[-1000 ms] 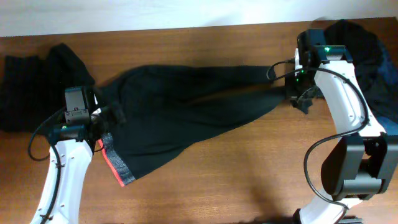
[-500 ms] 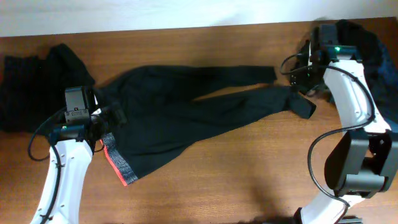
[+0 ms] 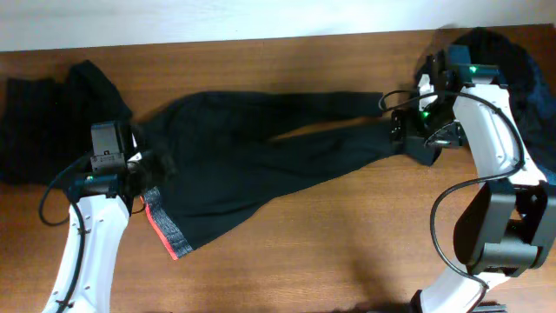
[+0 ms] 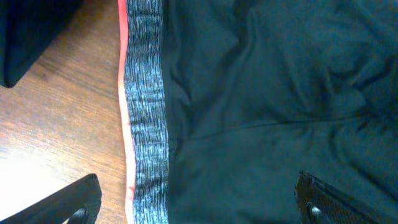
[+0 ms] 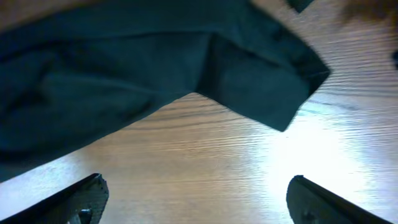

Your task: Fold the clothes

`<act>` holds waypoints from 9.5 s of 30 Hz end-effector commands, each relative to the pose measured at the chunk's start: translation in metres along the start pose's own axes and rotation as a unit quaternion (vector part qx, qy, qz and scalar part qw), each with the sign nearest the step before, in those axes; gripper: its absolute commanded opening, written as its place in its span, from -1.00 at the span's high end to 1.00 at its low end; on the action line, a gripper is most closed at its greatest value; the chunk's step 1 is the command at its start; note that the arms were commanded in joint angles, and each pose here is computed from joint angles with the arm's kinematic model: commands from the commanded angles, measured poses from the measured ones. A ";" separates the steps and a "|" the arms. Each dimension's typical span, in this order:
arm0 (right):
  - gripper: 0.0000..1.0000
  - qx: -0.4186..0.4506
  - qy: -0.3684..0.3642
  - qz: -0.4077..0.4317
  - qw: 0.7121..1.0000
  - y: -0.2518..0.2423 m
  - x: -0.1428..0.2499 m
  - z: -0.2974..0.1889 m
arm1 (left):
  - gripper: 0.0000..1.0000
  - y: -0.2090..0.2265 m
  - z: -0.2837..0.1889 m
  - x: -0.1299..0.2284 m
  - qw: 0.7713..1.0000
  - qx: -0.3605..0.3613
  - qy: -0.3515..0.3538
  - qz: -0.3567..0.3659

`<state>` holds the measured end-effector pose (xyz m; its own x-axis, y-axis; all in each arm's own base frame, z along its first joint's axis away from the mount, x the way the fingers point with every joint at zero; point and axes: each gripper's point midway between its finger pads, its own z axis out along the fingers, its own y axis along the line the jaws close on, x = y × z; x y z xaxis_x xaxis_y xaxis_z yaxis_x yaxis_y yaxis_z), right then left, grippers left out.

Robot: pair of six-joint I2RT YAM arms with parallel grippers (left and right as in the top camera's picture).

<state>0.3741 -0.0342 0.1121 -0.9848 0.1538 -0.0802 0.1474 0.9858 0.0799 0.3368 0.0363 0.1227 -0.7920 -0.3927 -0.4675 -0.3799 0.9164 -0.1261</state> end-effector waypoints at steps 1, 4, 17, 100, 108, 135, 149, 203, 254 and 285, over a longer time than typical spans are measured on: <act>-0.89 -0.022 0.016 -0.008 1.000 0.017 0.005 0.009 | -0.98 0.002 -0.001 0.004 1.000 -0.004 0.007 0.002; -0.88 -0.023 0.007 -0.022 0.999 0.024 0.002 0.009 | -0.98 0.001 0.004 0.020 0.999 0.002 0.044 0.003; -0.88 -0.024 -0.011 -0.029 0.999 0.026 -0.007 0.009 | 0.31 -0.003 0.050 0.062 0.987 0.012 0.159 -0.002; -0.94 -0.028 -0.035 -0.053 0.998 0.028 -0.019 0.008 | 0.99 -0.048 0.056 -0.002 0.966 0.075 0.214 0.122; -0.98 -0.028 -0.035 -0.050 0.998 0.028 -0.019 0.008 | 0.99 -0.074 0.022 -0.005 0.965 0.095 0.180 0.167; -0.98 -0.020 -0.025 0.025 0.999 0.005 -0.014 0.018 | 0.46 -0.104 -0.025 -0.054 0.972 0.099 0.026 0.214; -0.85 0.009 -0.013 0.107 0.994 -0.028 0.011 0.074 | 0.31 -0.099 -0.013 -0.058 0.973 0.077 0.020 0.214; 0.92 -0.026 -0.165 0.209 0.964 -0.037 -0.067 -0.037 | 0.31 -0.102 0.014 -0.044 0.971 0.085 0.060 0.214; 0.92 0.009 -0.037 -0.062 0.997 0.037 -0.019 0.099 | 0.30 -0.100 0.015 -0.040 0.971 0.082 0.069 0.214; 0.92 0.006 0.007 -0.060 0.998 0.036 0.002 0.105 | 0.29 -0.069 0.014 0.006 0.978 0.020 0.167 0.123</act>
<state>0.3927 0.0017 0.0174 -0.9936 0.0522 -0.0998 0.0483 0.9980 0.0410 0.3825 -0.0293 0.1296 -0.9650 -0.0476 -0.2579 -0.0309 0.9972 -0.0686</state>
